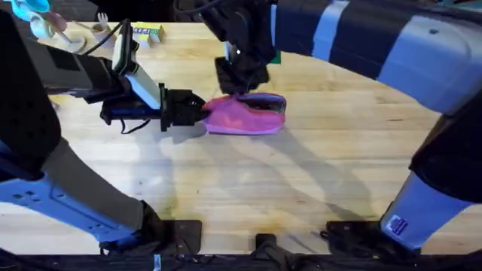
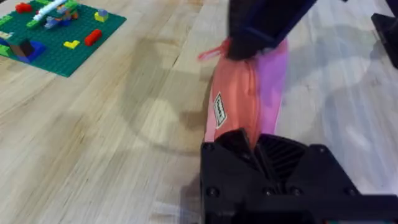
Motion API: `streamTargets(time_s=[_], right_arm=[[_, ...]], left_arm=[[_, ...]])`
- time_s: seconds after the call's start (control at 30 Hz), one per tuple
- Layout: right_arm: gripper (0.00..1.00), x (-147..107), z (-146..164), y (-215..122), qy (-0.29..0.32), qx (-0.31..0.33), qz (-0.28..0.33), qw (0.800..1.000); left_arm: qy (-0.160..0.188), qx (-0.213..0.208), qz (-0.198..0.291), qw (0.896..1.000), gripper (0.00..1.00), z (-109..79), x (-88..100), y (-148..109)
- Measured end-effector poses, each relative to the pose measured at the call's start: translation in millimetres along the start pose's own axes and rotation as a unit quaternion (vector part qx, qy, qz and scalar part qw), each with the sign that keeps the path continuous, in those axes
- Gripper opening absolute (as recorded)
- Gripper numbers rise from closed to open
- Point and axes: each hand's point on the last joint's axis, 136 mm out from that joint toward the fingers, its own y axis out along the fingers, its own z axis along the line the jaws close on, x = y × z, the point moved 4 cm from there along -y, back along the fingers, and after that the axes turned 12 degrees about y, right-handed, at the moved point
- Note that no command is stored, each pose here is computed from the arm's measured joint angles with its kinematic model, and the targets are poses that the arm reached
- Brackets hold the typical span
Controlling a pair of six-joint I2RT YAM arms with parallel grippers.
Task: Unzip the bag, pick up the pens from the table one at a time and place them inside, then zip the bag closed.
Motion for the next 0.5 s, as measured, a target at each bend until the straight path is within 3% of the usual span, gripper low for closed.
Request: streamTargets(time_s=[0.2, 0.5], right_arm=[[0.030, -4, -21, -15, -0.014, -0.043, 0.010, 0.999], [0.030, 4, -64, -17, 0.012, -0.087, 0.040, 0.995]], left_arm=[[0.000, 0.001, -0.010, 1.000, 0.042, 0.3, 2.9, 1], [0.000, 0.002, -0.012, 1.000, 0.042, 0.5, 3.6, 1]])
